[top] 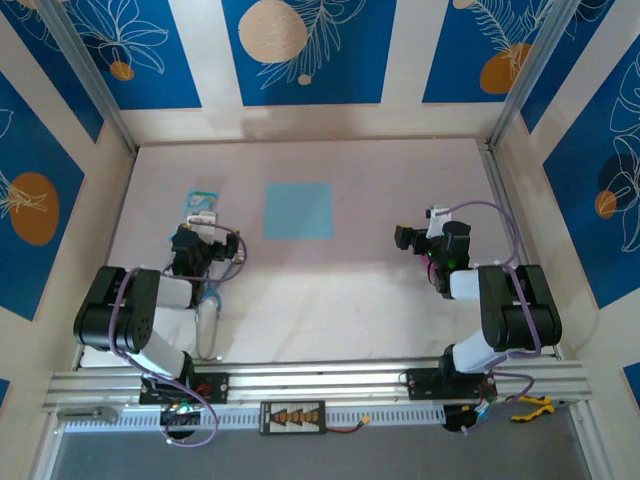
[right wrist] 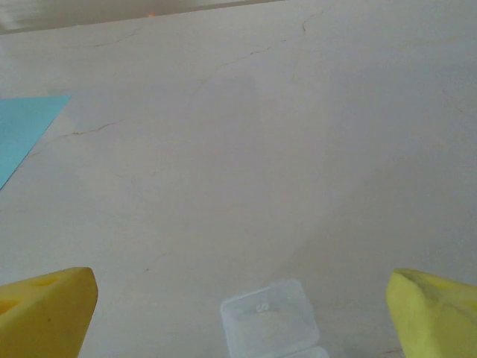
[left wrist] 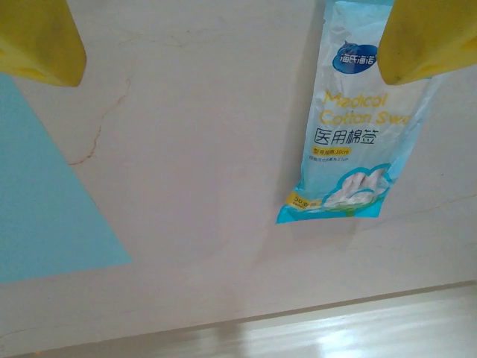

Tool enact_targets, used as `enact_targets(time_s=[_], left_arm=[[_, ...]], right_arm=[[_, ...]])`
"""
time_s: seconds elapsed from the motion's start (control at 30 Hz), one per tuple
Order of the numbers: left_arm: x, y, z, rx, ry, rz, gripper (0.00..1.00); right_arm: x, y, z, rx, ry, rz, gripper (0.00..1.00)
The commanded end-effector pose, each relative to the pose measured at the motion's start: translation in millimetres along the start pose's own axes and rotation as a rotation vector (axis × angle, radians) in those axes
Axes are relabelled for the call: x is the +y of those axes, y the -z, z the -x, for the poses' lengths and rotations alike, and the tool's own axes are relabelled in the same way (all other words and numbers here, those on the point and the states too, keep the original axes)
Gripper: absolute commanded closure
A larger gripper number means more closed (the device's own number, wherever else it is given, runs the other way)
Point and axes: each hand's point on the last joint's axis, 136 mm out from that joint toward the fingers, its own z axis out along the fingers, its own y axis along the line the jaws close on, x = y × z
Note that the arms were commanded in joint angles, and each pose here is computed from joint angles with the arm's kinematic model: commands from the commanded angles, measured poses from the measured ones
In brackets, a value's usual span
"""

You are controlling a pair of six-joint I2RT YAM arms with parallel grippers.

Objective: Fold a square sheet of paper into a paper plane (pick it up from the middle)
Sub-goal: Move the square sheet of paper to the center of the table.

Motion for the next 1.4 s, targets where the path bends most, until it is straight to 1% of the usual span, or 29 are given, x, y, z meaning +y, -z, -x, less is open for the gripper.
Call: enact_targets(time_s=[0.0,1.2,1.23,1.3,1.37], left_arm=[[1,-1,3,-0.008,-0.007,-0.012,0.00],[2,0,3,-0.011,-0.003,-0.010,0.00],[1,1,4,-0.019,-0.002,-0.013,0.00],[-1,5,5,-0.041,-0.009,-0.027,0.00],[0,12,9,-0.064,-0.008,-0.021,0.00]], right_arm=[[0,-2,16,-0.046,0.014,0.002,0.01],[0,-1,16,-0.046,0.013,0.003,0.01],[2,-1,17,-0.054,0.020,0.009,0.01],[18,5,20,-0.057,0.067,0.083,0.01],[19,13,28,-0.069,0.063,0.078,0.01]])
